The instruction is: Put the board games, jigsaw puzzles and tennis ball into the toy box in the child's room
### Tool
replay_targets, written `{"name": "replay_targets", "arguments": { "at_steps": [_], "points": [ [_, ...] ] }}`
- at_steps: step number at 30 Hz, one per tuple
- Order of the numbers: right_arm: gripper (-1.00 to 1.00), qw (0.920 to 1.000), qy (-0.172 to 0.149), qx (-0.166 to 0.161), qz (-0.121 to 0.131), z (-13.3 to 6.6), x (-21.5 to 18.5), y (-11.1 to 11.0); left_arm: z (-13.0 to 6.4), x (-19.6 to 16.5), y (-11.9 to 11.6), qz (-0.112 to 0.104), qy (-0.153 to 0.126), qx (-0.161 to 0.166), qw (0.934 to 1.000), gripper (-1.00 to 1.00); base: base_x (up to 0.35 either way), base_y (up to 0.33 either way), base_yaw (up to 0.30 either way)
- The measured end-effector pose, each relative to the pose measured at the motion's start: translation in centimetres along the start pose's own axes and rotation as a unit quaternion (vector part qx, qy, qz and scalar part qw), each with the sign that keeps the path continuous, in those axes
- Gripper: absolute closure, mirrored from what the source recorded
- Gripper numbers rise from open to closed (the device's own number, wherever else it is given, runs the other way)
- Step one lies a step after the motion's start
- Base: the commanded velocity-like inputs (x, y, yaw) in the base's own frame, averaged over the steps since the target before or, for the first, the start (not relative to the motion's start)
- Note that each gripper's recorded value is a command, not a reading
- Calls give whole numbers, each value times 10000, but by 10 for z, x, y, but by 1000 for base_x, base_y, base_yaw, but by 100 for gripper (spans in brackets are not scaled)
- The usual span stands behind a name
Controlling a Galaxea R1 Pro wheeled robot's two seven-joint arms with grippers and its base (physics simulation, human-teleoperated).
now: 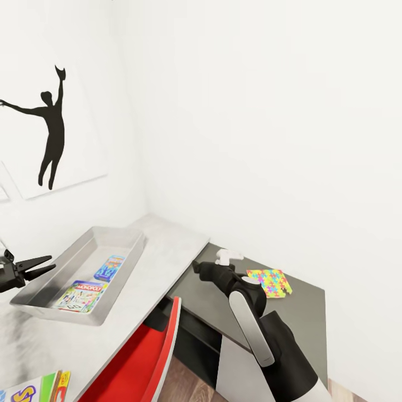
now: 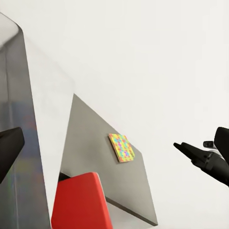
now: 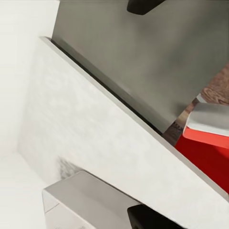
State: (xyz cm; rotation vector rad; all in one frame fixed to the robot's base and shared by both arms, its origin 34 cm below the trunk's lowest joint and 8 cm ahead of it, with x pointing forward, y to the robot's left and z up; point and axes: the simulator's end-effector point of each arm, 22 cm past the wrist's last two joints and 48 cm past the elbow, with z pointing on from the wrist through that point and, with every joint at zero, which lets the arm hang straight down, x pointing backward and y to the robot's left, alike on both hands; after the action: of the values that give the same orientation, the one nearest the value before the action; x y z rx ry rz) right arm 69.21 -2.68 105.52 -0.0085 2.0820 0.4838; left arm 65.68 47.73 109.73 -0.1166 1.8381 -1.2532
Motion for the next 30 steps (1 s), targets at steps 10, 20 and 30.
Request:
{"name": "replay_targets", "arguments": {
  "at_steps": [10, 20, 30],
  "points": [
    [-100, 10000, -91, -10, 2, -3, -6, 2, 1, 0, -2, 10, -3, 20, 10000, -100, 0, 0, 0],
    [-100, 9999, -110, -3, -1, -4, -8, 2, 0, -1, -2, 13, -9, 19, 10000, -100, -11, 0, 0],
    [-100, 9999, -170, -13, -25, -8, -13, 4, -1, -3, -8, 55, -36, 55, 10000, -100, -155, 0, 0]
  ]
}}
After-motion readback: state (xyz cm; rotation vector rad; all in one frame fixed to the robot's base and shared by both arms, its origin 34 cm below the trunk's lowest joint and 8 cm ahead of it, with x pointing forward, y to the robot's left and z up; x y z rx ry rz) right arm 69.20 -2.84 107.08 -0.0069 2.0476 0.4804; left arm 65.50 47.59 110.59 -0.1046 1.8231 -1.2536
